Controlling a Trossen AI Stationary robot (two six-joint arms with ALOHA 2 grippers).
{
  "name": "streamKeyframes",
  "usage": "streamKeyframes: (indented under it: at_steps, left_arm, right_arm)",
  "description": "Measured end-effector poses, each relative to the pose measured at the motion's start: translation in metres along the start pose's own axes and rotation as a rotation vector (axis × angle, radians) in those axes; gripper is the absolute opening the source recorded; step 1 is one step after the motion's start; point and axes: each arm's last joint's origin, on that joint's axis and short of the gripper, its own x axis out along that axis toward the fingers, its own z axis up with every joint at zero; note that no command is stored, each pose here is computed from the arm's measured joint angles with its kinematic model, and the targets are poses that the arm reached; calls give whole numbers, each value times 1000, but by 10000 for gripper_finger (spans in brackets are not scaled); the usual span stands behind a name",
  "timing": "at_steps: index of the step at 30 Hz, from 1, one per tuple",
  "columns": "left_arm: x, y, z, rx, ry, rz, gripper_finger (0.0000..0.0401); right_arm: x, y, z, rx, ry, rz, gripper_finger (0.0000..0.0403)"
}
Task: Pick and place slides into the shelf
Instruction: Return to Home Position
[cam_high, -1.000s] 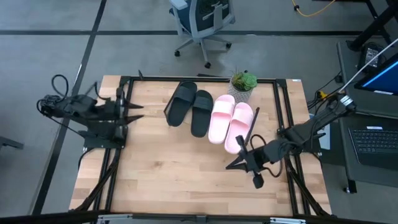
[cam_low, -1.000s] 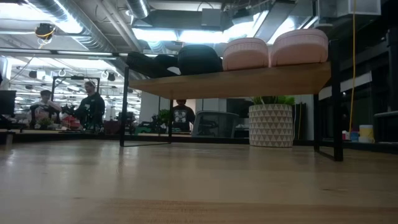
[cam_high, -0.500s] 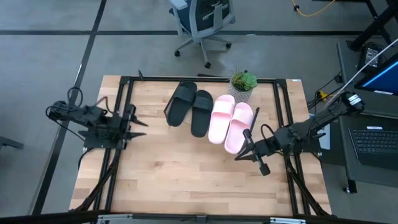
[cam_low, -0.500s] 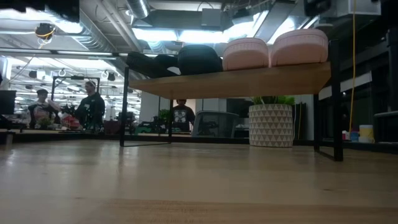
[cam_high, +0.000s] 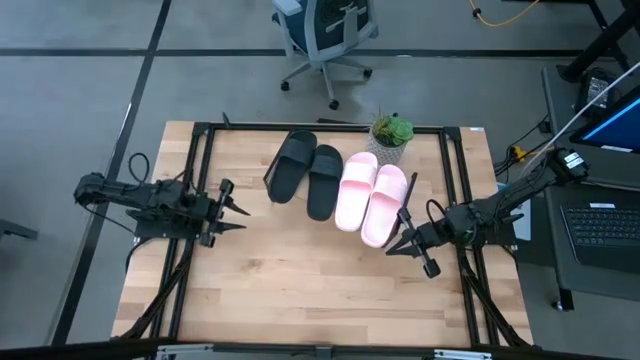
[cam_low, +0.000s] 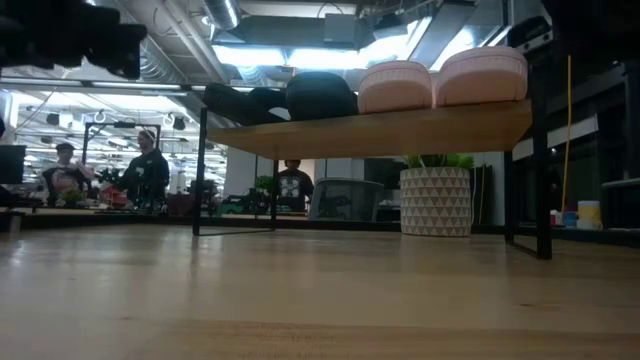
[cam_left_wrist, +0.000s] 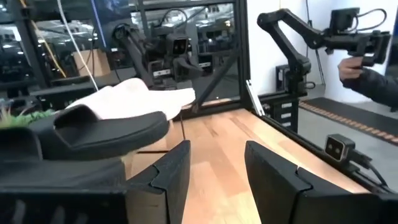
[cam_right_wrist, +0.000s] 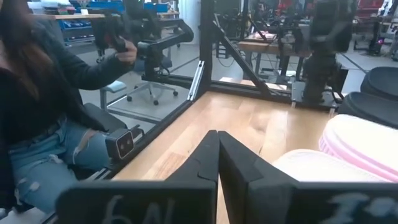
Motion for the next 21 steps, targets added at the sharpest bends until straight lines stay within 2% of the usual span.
streamKeyframes:
  at_steps: [5, 12, 17, 21]
  left_arm:
    - [2, 5, -20, -57, 15, -20, 145]
    - [1, 11, -30, -62, 0, -49, 145]
    - [1, 12, -31, -58, 6, -51, 145]
    - [1, 13, -32, -31, 19, -34, 145]
  right_arm:
    - [0, 0, 0, -1, -1, 3, 9]
    - [-1, -1, -3, -45, 34, 21, 5]
    - [-12, -9, -2, -17, 72, 21, 7]
    - [-30, -15, -10, -30, 25, 0, 6]
